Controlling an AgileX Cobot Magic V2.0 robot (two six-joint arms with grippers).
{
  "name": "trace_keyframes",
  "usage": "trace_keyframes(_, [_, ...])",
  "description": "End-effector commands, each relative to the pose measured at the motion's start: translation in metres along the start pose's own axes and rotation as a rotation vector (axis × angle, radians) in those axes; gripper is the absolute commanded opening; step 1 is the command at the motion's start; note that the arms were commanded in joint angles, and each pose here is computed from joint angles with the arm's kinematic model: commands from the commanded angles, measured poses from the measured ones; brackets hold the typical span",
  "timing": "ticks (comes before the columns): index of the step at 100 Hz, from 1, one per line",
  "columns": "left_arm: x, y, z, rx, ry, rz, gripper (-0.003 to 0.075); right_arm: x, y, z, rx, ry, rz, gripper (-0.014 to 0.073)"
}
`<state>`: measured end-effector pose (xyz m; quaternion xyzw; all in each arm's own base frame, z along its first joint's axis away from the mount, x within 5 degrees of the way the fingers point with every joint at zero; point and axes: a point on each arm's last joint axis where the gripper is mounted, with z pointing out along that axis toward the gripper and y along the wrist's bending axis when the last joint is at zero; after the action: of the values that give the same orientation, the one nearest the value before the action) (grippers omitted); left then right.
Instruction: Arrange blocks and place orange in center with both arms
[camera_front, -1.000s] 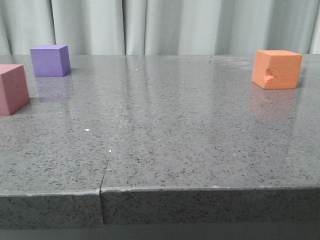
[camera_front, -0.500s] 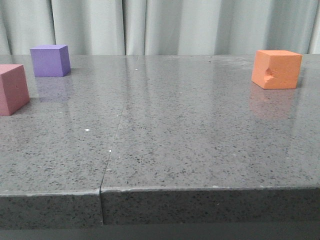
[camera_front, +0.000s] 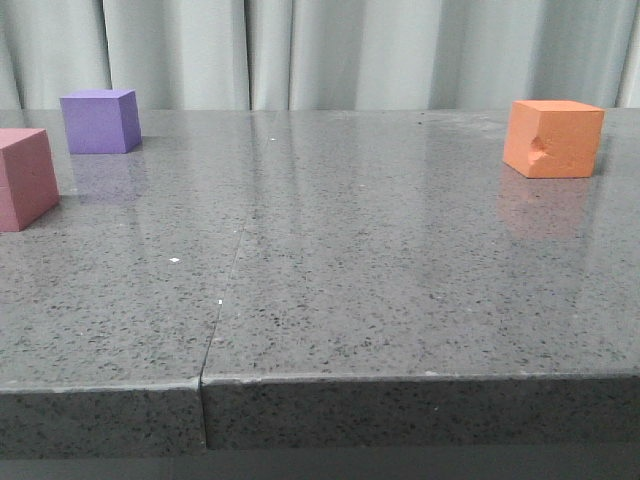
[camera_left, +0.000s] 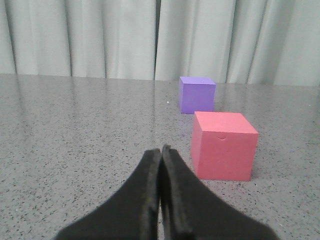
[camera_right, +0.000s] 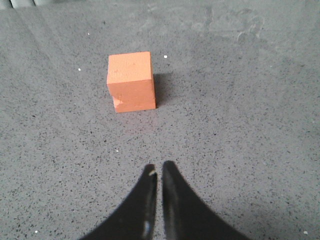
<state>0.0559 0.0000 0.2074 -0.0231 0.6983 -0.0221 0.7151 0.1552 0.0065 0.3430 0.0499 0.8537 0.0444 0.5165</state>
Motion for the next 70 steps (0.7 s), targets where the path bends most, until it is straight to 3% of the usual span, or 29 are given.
trace_keyframes(1, [0.005,0.001,-0.001,0.0,-0.068,-0.005,-0.002,-0.027,0.003,0.002,-0.005,-0.065,-0.002,0.0286])
trace_keyframes(12, [0.005,0.001,-0.001,0.0,-0.068,-0.005,-0.002,-0.042,0.007,0.013,-0.008,-0.047,-0.013,0.0561])
trace_keyframes(20, [0.005,0.001,-0.001,0.0,-0.068,-0.005,-0.002,-0.053,0.009,0.02,-0.006,-0.038,-0.013,0.0671])
trace_keyframes(70, [0.005,0.001,-0.001,0.0,-0.068,-0.005,-0.002,-0.112,0.022,0.077,0.0,0.146,-0.047,0.0644])
